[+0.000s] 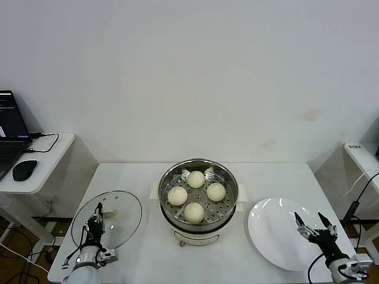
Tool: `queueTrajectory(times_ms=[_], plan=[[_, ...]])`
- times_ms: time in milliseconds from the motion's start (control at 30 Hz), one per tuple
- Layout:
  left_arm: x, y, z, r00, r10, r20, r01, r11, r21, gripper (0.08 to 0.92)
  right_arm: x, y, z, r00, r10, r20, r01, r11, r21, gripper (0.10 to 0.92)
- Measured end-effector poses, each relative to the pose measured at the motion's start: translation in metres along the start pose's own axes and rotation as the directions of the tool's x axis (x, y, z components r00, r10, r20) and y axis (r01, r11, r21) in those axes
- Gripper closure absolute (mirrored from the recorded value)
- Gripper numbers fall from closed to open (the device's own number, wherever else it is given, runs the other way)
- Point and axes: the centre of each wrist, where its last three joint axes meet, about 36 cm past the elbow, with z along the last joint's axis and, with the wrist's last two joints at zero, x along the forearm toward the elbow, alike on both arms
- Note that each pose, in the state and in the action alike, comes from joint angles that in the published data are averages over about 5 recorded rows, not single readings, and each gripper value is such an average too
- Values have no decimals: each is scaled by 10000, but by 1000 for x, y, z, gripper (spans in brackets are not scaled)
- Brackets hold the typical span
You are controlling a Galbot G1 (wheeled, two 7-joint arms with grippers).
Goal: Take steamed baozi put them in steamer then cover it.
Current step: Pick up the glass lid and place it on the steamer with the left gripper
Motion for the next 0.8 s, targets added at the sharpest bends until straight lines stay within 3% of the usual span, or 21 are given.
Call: queueTrajectory(times_ms=[267,500,800], plan=[[10,42,-7,9981,-565,-245,551,9970,-538,862,0,3,1,9999,-137,78,137,9999,-34,200],[9,88,-13,9914,-1075,-745,1003,9904,-948,862,1,4,4,9998,-179,94,180,9998,-31,200],[14,133,-43,9820,-1739,-733,1670,9817,-913,862,0,2,5,9997,-259,21,258,9996,150,200]])
